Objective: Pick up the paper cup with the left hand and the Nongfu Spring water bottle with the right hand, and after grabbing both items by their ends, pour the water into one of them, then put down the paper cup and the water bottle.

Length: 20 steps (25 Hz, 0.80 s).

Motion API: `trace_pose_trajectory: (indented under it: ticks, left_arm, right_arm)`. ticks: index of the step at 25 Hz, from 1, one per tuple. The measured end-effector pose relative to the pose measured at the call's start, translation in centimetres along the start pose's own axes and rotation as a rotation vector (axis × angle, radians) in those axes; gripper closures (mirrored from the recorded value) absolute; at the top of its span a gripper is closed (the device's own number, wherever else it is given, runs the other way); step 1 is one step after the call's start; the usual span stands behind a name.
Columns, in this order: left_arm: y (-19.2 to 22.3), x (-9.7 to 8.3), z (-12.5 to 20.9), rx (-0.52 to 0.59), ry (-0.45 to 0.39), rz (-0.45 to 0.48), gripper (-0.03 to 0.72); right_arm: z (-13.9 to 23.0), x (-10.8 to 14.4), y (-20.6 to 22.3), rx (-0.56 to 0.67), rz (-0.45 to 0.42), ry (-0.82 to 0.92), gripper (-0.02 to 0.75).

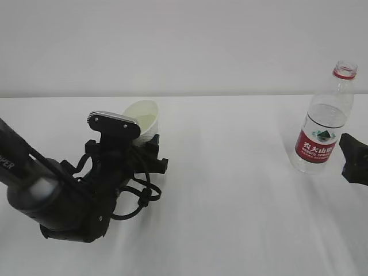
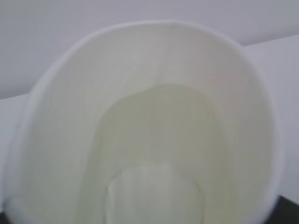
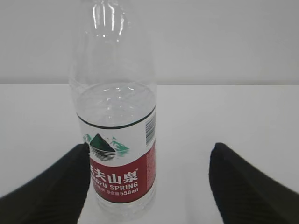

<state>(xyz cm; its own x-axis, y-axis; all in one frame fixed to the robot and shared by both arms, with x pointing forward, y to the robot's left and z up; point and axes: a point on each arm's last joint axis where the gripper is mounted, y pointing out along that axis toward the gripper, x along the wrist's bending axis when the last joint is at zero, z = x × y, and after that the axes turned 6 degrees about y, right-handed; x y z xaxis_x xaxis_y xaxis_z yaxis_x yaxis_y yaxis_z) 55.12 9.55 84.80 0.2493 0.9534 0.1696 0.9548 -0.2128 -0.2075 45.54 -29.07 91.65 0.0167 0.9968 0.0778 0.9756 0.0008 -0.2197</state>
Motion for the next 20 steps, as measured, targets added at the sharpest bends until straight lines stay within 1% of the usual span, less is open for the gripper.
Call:
trace_pose_trajectory:
  ticks: [3, 11, 16, 20]
  left_arm:
    - [0.0, 0.3, 0.1, 0.005, -0.001, -0.009, 0.209]
    - [0.5, 3.0, 0.6, 0.027, -0.011, -0.079, 0.209]
    - [0.6, 4.1, 0.5, 0.028, -0.019, -0.108, 0.209]
    - [0.9, 5.3, 0.6, 0.032, -0.026, -0.138, 0.209]
  right_arm:
    - [0.0, 0.0, 0.0, 0.000, 0.000, 0.000, 0.144]
    - [0.0, 0.0, 0.0, 0.000, 0.002, 0.001, 0.144]
    - [0.0, -0.1, 0.0, 0.002, 0.005, 0.002, 0.144]
    - [0.6, -0.1, 0.2, 0.028, 0.011, 0.002, 0.144]
